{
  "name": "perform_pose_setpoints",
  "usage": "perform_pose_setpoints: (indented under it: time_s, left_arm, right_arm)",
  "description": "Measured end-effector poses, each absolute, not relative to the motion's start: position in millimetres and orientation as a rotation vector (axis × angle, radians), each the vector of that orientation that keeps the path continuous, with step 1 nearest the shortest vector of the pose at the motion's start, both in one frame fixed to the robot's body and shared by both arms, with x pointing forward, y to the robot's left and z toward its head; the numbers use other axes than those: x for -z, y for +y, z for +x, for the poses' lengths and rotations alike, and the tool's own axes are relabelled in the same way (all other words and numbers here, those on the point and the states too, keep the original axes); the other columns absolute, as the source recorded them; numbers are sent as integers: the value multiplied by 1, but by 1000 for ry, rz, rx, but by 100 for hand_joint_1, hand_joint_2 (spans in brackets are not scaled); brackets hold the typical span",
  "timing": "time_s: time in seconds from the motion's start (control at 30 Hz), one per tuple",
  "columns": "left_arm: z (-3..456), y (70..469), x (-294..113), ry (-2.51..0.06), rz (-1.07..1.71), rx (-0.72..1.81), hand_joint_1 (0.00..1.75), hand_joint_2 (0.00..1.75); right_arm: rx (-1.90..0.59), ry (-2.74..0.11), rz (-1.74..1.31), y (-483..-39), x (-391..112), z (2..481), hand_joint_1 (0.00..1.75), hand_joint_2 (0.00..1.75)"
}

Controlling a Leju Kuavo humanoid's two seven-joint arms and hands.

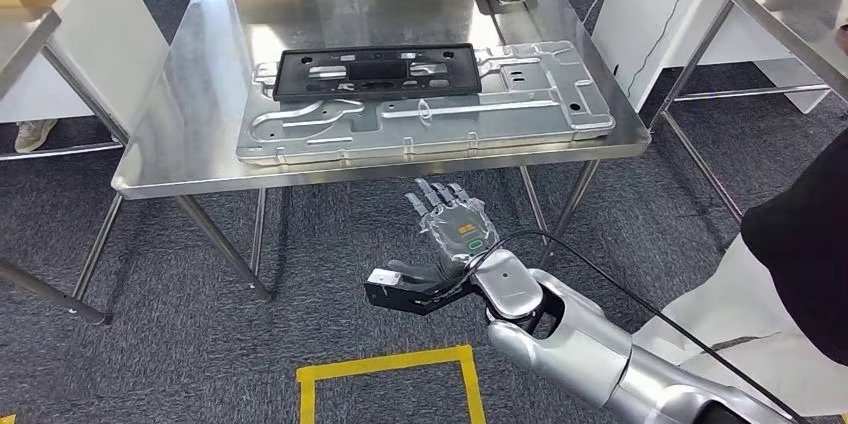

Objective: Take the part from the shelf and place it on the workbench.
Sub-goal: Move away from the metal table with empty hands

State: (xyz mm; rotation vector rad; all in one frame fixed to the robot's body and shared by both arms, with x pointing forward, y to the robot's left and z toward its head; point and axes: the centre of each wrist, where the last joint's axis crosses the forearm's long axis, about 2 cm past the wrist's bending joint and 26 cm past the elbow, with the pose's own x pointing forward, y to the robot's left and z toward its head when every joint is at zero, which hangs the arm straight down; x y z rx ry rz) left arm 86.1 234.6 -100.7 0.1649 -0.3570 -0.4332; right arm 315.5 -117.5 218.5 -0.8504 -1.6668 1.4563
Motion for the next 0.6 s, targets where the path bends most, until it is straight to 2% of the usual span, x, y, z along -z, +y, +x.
perform_pose_setpoints:
  time_s: [0.13,0.3,0.47,0.6]
  left_arm:
    - [84,235,101,-358,168,415,0,0]
    - [77,235,102,-352,178,388,0,0]
    - [71,235,103,-331,185,362,0,0]
    - [71,236,103,-325,198,357,0,0]
  right_arm:
    - [-1369,-1647,-681,-123,-195,303,0,0]
    - [-1247,-1486,-442,-136,-132,274,0,0]
    - [-997,-1196,-212,-169,-31,226,0,0]
    - [-749,-804,-126,-205,35,181,0,0]
